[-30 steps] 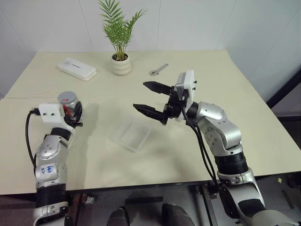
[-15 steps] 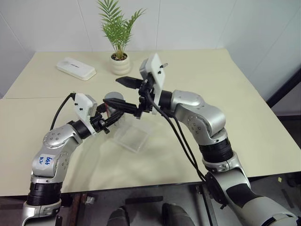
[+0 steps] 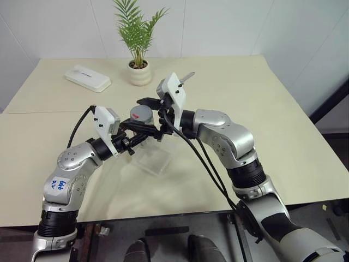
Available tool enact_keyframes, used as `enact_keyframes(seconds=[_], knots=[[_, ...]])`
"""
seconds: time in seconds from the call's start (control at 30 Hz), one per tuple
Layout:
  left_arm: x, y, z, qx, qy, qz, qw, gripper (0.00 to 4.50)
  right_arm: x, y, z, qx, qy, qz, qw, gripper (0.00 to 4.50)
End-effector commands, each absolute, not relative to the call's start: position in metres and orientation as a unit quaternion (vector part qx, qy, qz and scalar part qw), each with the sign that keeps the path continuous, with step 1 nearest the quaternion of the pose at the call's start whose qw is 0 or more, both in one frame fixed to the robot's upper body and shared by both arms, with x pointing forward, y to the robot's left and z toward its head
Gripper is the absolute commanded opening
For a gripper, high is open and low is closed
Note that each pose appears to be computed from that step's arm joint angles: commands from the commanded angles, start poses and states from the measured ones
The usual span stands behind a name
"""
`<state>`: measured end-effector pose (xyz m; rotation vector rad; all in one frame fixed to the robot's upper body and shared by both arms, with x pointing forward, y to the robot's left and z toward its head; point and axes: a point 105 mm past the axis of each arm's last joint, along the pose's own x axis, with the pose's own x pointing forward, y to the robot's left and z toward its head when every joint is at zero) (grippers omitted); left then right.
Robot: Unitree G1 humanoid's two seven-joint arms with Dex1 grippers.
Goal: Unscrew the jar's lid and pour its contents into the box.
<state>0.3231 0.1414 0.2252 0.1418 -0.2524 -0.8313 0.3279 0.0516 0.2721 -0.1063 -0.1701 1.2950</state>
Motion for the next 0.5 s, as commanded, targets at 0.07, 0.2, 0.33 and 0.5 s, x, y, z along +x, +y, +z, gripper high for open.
enact_keyframes(seconds=[0.07,0.2,0.33,0.5], knots=[[0.3162,0.1396,0.2362,0.07,-0.146,-0.409,0.898,1.97,0.3223,0.0533,0.2813,-0.051,-0.104,0.609,0.784,4.5],[0.3161,0.1397,0.2356,0.068,-0.145,-0.41,0.898,1.97,0.323,0.0515,0.2838,-0.044,-0.11,0.607,0.786,4.5],[0.3165,0.1409,0.2317,0.065,-0.139,-0.41,0.899,1.97,0.3203,0.0497,0.2901,-0.031,-0.12,0.611,0.782,4.5],[0.3164,0.1406,0.2303,0.063,-0.137,-0.41,0.899,1.97,0.3196,0.0489,0.2863,-0.028,-0.115,0.613,0.781,4.09]])
